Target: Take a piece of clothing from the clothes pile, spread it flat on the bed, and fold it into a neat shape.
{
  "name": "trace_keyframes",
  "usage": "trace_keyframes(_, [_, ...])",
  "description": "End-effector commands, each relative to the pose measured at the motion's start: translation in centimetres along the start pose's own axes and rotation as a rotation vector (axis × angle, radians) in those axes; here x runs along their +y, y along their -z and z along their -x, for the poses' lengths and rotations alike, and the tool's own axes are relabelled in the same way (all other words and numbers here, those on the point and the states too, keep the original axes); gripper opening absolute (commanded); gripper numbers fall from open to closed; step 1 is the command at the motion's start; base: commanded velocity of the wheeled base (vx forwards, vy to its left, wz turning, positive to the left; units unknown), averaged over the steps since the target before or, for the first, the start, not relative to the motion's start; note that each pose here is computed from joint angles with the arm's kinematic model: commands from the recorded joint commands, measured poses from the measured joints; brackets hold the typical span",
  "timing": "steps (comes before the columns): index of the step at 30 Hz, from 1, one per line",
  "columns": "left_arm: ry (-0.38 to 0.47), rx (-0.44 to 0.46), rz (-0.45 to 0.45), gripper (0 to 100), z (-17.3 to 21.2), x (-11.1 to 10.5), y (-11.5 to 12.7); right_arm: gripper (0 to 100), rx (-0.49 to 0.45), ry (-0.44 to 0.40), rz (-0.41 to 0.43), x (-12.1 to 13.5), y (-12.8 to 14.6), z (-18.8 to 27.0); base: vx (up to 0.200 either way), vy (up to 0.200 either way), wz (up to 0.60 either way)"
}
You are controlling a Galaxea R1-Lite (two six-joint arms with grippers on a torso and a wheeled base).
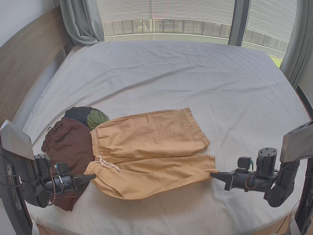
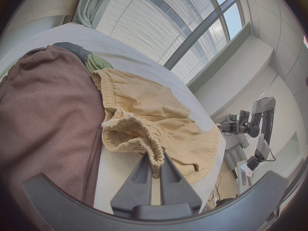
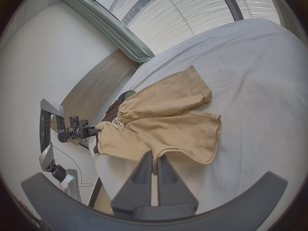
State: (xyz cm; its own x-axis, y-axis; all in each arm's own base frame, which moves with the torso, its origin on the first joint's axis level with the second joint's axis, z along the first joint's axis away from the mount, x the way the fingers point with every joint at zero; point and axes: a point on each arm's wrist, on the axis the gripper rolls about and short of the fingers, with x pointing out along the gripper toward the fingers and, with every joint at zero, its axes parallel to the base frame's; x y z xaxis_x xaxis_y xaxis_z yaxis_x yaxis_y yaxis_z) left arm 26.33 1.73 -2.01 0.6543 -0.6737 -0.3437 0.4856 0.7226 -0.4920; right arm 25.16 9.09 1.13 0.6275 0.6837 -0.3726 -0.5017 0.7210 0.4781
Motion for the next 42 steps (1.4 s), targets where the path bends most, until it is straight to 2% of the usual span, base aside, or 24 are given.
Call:
trace_keyframes(1, [0.003, -0.024, 0.031, 0, -0.5, 0.3, -0.7, 0, -0.052, -0.018, -0.001, 0.2, -1.3, -0.4, 0.000, 0.000, 0.00])
trace_keyframes(7, [0.004, -0.056, 0.076, 0, -0.8, 0.3, -1.8, 0, -0.132, -0.048, -0.013, 0.6, -3.4, -0.9, 0.000, 0.000, 0.00])
trace_keyframes(12, [0.015, -0.092, 0.124, 0, -0.6, -0.1, -3.0, 0, -0.160, -0.048, -0.005, 0.3, -4.1, -1.1, 0.000, 0.000, 0.00])
trace_keyframes(13, [0.027, -0.111, 0.173, 0, -0.4, -0.5, -3.7, 0, -0.181, -0.055, 0.001, 0.3, -4.5, -1.3, 0.000, 0.000, 0.00])
trace_keyframes(16, [0.038, -0.137, 0.212, 0, -0.2, -0.9, -4.6, 0, -0.212, -0.059, -0.005, 0.0, -5.4, -1.5, 0.000, 0.000, 0.00])
trace_keyframes(22, [0.004, -0.185, 0.211, 0, -0.6, -1.3, -5.7, 0, -0.244, -0.071, -0.017, -0.1, -6.4, -1.8, 0.000, 0.000, 0.00])
trace_keyframes(26, [-0.075, -0.243, 0.187, 0, -1.6, -1.8, -6.4, 0, -0.255, -0.076, -0.010, 0.0, -6.7, -1.9, 0.000, 0.000, 0.00])
trace_keyframes(33, [-0.059, -0.251, 0.159, 0, -1.8, -3.0, -6.8, 0, -0.295, -0.074, 0.004, -0.4, -7.8, -2.1, 0.000, 0.000, 0.00])
trace_keyframes(42, [-0.087, -0.263, 0.166, 0, -1.7, -2.8, -6.8, 0, -0.322, -0.066, 0.010, -0.8, -9.8, -2.5, 0.000, 0.000, 0.00])
